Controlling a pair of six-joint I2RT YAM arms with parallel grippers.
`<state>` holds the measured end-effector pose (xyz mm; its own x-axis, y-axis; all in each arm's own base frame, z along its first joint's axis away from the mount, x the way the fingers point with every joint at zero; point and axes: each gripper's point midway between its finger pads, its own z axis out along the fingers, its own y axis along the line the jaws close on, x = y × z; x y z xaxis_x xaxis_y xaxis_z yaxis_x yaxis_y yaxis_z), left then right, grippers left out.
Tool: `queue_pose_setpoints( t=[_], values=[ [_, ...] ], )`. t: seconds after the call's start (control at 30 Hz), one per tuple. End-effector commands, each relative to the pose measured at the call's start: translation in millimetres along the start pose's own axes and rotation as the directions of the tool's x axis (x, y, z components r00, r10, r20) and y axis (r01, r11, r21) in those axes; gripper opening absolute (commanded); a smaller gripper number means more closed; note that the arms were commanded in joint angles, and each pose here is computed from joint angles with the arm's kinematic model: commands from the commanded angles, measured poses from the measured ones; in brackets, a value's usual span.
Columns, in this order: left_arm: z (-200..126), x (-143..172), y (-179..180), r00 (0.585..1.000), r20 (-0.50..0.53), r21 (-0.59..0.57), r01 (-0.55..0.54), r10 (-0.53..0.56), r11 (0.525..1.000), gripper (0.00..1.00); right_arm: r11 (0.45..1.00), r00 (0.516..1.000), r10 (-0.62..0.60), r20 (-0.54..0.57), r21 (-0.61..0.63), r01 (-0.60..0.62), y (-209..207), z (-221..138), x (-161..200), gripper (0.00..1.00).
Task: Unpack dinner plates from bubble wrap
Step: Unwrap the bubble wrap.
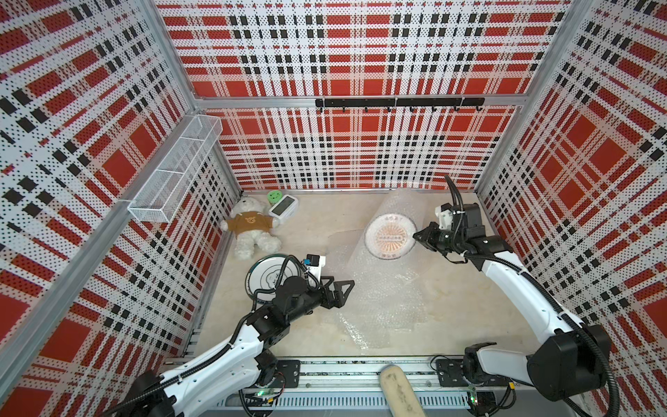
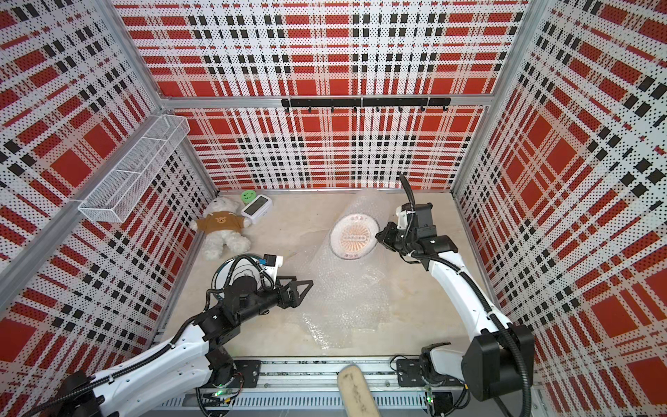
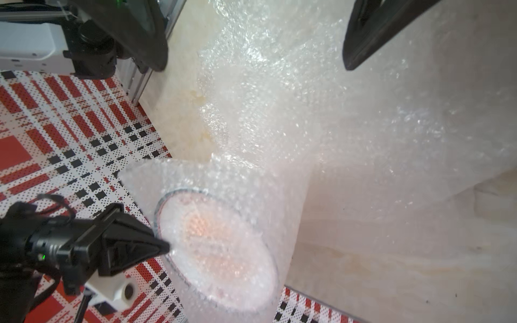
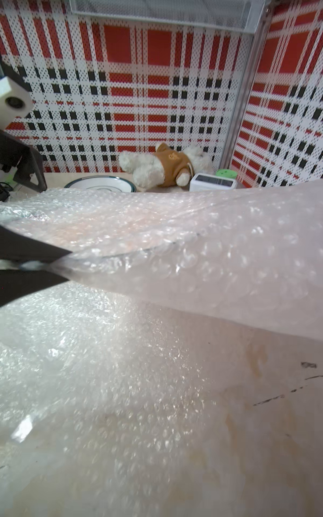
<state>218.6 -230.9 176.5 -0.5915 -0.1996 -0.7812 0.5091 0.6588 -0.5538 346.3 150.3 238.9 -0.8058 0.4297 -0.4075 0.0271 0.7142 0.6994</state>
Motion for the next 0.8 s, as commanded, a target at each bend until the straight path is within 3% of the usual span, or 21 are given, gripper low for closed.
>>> queue_pose_setpoints(
  t=[0.0,0.13,0.4,0.6,0.77],
  values=[
    [7,-21,-1,0.98,0.139,-0.074,-0.136,0.145,0.988,0.99,0.996,1.0,0.004,0.024,-0.092,-0.001,35,-21,-14,0.0],
    [25,-26,14,0.964,0.186,-0.178,-0.158,0.191,0.971,0.99,0.992,1.0,-0.002,0.028,-0.123,0.006,50,-36,-17,0.0],
    [48,-56,58,0.926,0.315,-0.379,-0.079,0.209,0.922,0.99,0.989,0.999,-0.002,0.041,-0.147,0.008,56,-72,-10,0.0],
    [57,-86,92,0.906,0.384,-0.418,0.0,0.177,0.908,0.99,0.988,1.0,-0.013,0.023,-0.153,0.016,52,-80,3,0.0],
    [38,-132,87,0.872,0.464,-0.36,0.026,0.155,0.932,0.96,0.991,0.998,-0.042,-0.044,-0.128,0.036,34,-64,19,0.0]
  ],
)
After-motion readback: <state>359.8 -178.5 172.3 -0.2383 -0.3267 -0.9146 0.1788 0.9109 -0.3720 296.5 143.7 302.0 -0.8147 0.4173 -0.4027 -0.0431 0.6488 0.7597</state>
